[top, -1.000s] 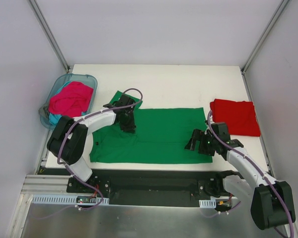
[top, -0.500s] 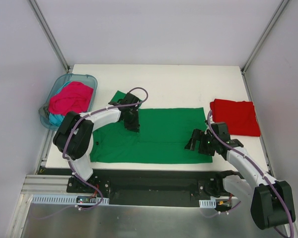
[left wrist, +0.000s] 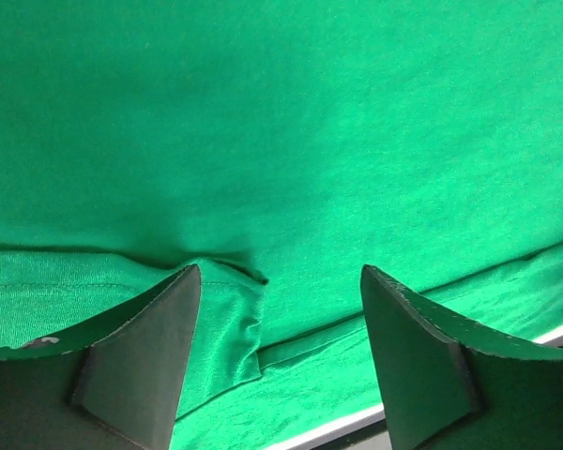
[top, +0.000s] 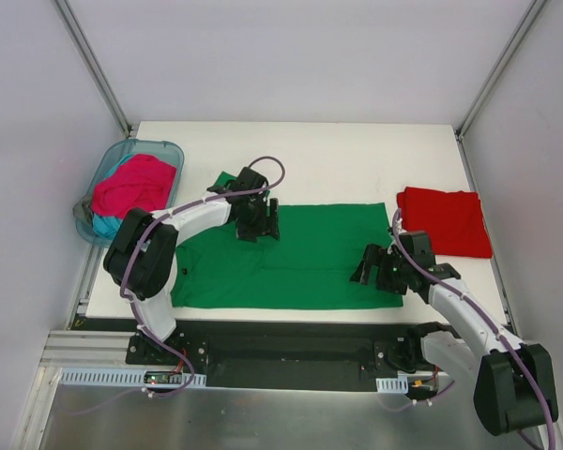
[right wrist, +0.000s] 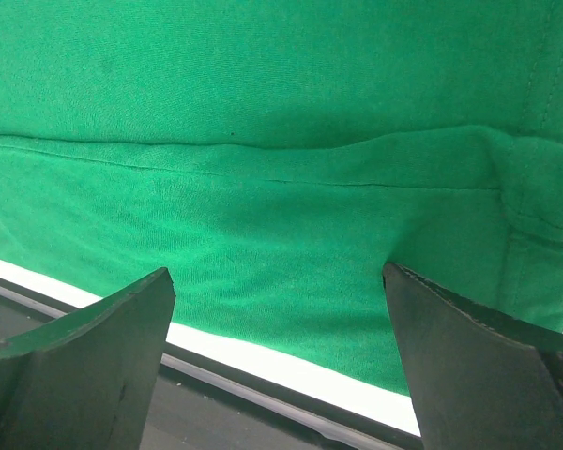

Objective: Fold and stack the t-shirts
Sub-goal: Fold the flattened tshirt in 1/3 of the way, then grap the side of the flattened tshirt furthest away from the robot with both arms

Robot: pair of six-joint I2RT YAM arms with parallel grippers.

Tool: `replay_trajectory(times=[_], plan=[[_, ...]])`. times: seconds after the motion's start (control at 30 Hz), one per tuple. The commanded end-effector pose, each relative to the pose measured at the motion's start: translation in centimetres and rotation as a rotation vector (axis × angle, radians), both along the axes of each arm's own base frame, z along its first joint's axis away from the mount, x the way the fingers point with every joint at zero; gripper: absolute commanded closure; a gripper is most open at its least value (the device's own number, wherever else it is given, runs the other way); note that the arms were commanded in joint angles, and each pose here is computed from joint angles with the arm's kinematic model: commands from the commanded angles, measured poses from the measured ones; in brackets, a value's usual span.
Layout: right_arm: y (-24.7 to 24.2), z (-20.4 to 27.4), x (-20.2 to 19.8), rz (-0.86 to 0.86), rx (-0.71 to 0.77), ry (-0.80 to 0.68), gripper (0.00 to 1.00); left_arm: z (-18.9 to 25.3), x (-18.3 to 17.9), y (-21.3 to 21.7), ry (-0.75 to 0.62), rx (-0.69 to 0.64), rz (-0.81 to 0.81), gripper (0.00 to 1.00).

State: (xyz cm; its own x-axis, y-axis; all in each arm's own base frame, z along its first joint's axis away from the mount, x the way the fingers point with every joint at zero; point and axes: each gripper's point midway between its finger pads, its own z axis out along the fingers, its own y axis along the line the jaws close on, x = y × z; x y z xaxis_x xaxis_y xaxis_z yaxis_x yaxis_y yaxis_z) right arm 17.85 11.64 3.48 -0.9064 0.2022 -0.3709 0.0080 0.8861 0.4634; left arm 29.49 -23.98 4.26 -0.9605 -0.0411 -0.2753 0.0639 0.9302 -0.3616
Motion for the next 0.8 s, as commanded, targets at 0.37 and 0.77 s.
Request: replay_trajectory(times=[0.37, 0.77], plan=[[-2.4, 5.2, 3.7, -0.164, -0.088, -0.19, 0.04, 8.3, 6.5, -1.2, -0.259, -0.085, -0.022, 0.01], [-2.7, 7.2, 7.3, -0.207, -0.117, -0.215, 0.04, 9.2, 19.4, 10.2, -0.363, 0.169, 0.233, 0.01]])
